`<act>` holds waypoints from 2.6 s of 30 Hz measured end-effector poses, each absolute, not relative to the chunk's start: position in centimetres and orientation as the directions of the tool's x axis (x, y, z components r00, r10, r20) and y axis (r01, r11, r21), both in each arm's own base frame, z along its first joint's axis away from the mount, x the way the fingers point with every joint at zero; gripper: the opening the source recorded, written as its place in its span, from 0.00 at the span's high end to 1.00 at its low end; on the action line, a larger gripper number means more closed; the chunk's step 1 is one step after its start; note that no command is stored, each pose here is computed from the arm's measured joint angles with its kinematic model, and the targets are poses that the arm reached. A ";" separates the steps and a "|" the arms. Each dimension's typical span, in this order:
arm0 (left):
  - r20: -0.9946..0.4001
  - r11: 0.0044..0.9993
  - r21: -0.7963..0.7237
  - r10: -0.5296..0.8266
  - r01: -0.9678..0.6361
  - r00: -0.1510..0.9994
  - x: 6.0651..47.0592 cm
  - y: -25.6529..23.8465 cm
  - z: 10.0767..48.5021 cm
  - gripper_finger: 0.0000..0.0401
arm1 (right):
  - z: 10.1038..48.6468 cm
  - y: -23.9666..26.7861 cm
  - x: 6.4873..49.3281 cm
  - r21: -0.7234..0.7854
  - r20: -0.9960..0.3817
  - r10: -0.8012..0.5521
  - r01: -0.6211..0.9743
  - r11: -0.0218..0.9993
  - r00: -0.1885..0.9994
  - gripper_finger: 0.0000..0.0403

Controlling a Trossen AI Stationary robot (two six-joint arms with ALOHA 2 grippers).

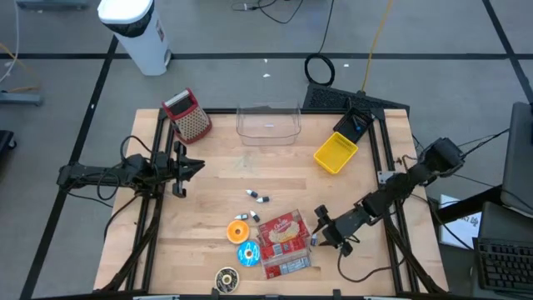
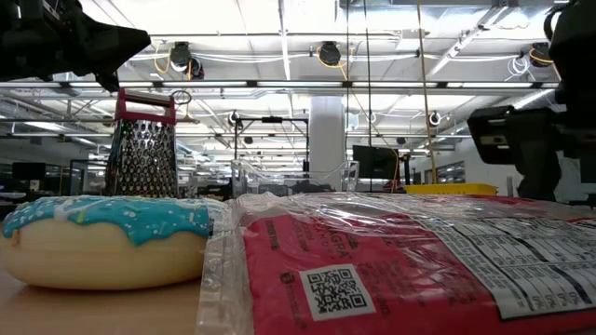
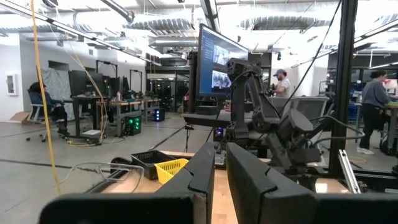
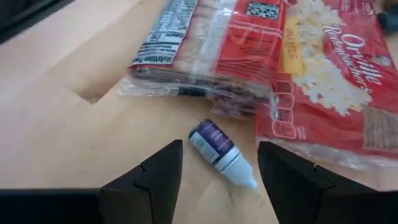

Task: Pick & Place Food Item
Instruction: Put the violet food coloring bottle into the black bin

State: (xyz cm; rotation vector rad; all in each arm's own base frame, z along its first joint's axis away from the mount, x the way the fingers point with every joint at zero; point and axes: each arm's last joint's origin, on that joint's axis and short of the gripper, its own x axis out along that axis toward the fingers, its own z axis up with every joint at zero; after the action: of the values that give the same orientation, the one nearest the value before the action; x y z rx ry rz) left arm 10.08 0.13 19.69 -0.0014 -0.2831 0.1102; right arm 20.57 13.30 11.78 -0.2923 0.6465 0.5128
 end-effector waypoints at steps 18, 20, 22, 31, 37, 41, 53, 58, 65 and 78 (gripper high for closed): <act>0.279 0.994 -0.017 0.109 -0.108 0.954 10.1 0.1 19.7 0.90 | 10.4 12.7 21.1 -0.099 -0.681 0.360 -0.568 0.817 0.637 0.63; 0.279 0.994 -0.017 0.109 -0.108 0.954 10.1 0.1 19.7 0.90 | 10.4 12.7 21.1 -0.099 -0.682 0.360 -0.569 0.817 0.636 0.66; 0.279 0.994 -0.017 0.109 -0.108 0.954 10.1 0.1 19.7 0.90 | 10.4 12.7 21.1 -0.098 -0.683 0.361 -0.569 0.816 0.635 0.70; 0.279 0.994 -0.017 0.109 -0.109 0.954 10.1 0.1 19.7 0.90 | 10.4 12.7 21.1 -0.099 -0.683 0.362 -0.571 0.815 0.634 0.82; 0.279 0.994 -0.017 0.109 -0.108 0.954 10.1 0.1 19.7 0.90 | 10.4 12.6 21.1 -0.104 -0.682 0.358 -0.570 0.815 0.637 0.84; 0.278 0.994 -0.017 0.109 -0.109 0.954 10.1 0.1 19.7 0.90 | 10.5 12.6 21.1 -0.104 -0.678 0.360 -0.569 0.816 0.641 0.83; 0.278 0.994 -0.017 0.109 -0.108 0.954 10.1 0.1 19.7 0.90 | 13.2 12.4 20.7 -0.089 -0.602 0.388 -0.541 0.836 0.698 0.83; 0.279 0.994 -0.017 0.109 -0.108 0.954 10.1 0.1 19.7 0.90 | 15.1 11.8 20.1 -0.090 -0.566 0.397 -0.533 0.842 0.723 0.84; 0.278 0.994 -0.017 0.109 -0.108 0.954 10.1 0.1 19.7 0.90 | 17.6 10.4 19.0 -0.107 -0.527 0.362 -0.482 0.869 0.769 0.83; 0.278 0.994 -0.017 0.108 -0.108 0.954 10.1 0.1 19.7 0.90 | 20.1 6.7 17.4 0.098 -0.507 0.261 -0.246 0.964 0.821 0.83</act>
State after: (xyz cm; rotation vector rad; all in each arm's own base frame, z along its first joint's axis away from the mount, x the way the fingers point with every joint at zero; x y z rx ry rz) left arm 10.08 0.13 19.69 -0.0014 -0.2829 0.1099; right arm 17.36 6.70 20.11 0.0290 0.5439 0.2700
